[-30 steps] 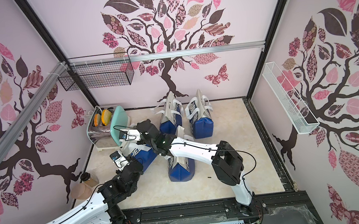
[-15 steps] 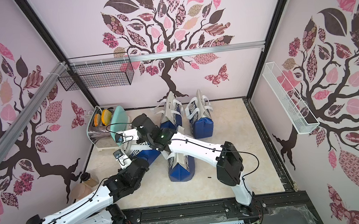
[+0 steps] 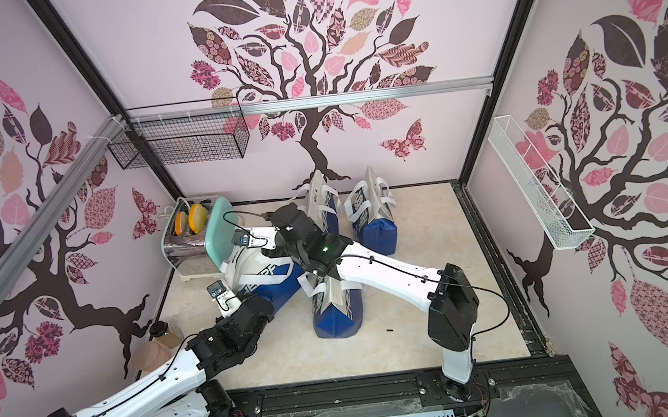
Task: Open the takeout bag
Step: Open the takeout bag at the center of the board.
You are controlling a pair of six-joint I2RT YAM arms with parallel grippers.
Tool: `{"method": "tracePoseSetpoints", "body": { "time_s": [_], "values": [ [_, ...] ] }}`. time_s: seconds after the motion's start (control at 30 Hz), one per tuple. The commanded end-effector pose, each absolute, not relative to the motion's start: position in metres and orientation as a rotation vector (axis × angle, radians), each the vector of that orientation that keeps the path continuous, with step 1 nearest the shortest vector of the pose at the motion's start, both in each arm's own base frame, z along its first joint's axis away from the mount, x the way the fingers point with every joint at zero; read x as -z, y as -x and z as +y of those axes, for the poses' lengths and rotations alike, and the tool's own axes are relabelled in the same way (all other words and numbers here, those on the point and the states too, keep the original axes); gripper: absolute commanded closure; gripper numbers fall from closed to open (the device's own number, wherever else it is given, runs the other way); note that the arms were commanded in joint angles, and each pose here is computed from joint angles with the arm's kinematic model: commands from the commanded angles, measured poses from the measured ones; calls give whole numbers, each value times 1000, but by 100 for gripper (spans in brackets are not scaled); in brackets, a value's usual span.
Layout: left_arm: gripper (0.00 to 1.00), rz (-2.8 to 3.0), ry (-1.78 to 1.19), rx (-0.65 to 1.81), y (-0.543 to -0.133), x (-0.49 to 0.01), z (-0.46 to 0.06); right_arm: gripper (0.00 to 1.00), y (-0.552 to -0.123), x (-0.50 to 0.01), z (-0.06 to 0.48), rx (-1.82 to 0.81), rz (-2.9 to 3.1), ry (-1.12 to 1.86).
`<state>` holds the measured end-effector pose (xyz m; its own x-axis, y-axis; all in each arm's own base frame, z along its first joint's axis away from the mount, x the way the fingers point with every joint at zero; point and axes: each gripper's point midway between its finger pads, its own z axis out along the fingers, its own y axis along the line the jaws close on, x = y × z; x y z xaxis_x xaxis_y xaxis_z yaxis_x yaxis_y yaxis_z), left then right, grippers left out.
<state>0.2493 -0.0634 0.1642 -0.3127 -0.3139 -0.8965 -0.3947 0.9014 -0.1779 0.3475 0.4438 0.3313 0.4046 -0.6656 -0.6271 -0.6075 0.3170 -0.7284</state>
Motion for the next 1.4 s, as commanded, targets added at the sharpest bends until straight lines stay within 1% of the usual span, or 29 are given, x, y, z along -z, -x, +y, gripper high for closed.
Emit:
{"method": "tracePoseSetpoints", "body": {
  "time_s": [0.0,0.07,0.17,0.3,0.6,0.8,1.03,1.37],
  "values": [
    [100,2035,414,-175,-238,-140,-58,36,-332,-336,449,-151,1304,1239],
    [100,2034,406,-180,-239,-142,-59,37,-323,-331,451,-218,1311,1241],
    [100,2029,398,-181,-241,-144,-61,38,-311,-324,456,-252,1296,1262],
    [100,2025,385,-183,-244,-146,-64,41,-305,-325,466,-296,1286,1267],
    [100,2018,357,-189,-247,-147,-66,50,-315,-331,481,-301,1267,1245],
    [100,2013,356,-183,-249,-151,-68,51,-311,-325,481,-303,1270,1267],
    [100,2004,355,-184,-249,-154,-67,61,-315,-308,484,-305,1309,1267],
    [100,1989,365,-180,-244,-159,-60,64,-321,-285,486,-290,1354,1272]
  ]
}}
